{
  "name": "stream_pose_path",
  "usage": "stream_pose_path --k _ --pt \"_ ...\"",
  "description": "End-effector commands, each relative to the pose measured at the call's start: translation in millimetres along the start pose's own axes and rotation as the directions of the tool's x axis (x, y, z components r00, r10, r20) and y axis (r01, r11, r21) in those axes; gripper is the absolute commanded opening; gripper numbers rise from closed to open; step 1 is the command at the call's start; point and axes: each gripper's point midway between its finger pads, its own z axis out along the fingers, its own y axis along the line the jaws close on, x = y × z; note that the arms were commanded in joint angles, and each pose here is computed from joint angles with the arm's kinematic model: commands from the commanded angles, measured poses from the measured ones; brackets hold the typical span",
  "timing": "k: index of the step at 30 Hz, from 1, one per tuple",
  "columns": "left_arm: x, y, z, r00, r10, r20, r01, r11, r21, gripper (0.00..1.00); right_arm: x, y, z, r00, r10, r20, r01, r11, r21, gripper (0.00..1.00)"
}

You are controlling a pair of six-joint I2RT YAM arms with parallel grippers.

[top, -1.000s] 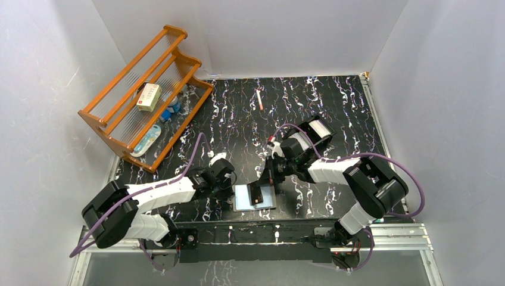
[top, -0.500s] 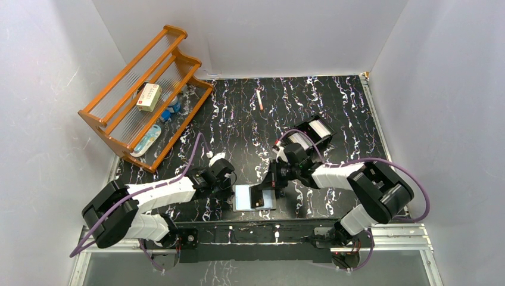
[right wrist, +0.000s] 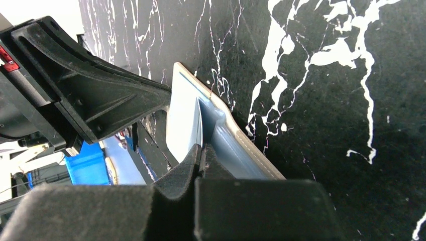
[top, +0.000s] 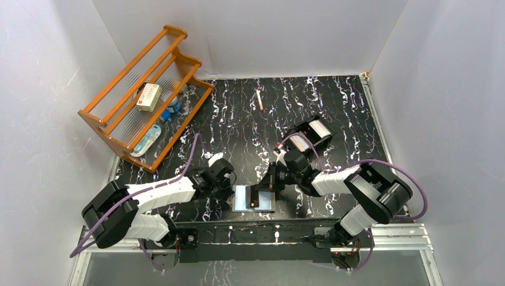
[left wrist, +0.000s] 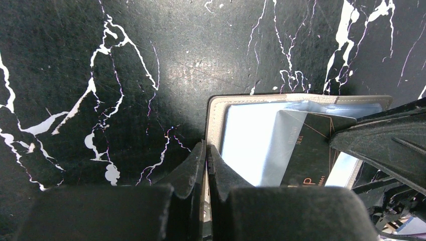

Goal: Put the credit cards into the card holder
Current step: Insert the credit card into the card holder.

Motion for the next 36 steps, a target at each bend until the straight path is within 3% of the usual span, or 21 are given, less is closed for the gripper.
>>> stream_pose_path --k 1,5,7,12,17,36 --pt "25 27 7 0.997 -0.025 -0.072 0.020 0.997 -0.073 0.00 -12 5 8 0.998 0.002 0.061 0.000 1.000 -0.023 0.00" --pt "22 21 5 0.997 -0.035 -0.064 0.031 0.998 -0.050 0.00 -6 4 13 0.999 0.001 0.045 -0.001 1.000 -0.008 0.01" --pt "22 21 4 0.997 -0.035 -0.063 0.032 0.998 -0.047 0.00 -3 2 14 0.999 -0.014 0.029 0.013 0.999 0.030 0.09" --pt "22 24 3 0.997 -0.040 -0.062 0.036 0.998 -0.057 0.00 -17 -18 -8 0.997 -0.065 0.029 0.054 0.957 0.285 0.37" --pt "18 21 1 0.998 -0.049 -0.038 0.048 0.998 -0.039 0.00 -24 -8 -27 0.996 -0.070 0.048 0.051 0.942 0.331 0.55" --pt "21 12 3 0.997 -0.049 -0.052 0.049 0.999 0.014 0.00 9 23 19 1.000 -0.012 -0.007 0.013 0.963 0.267 0.55"
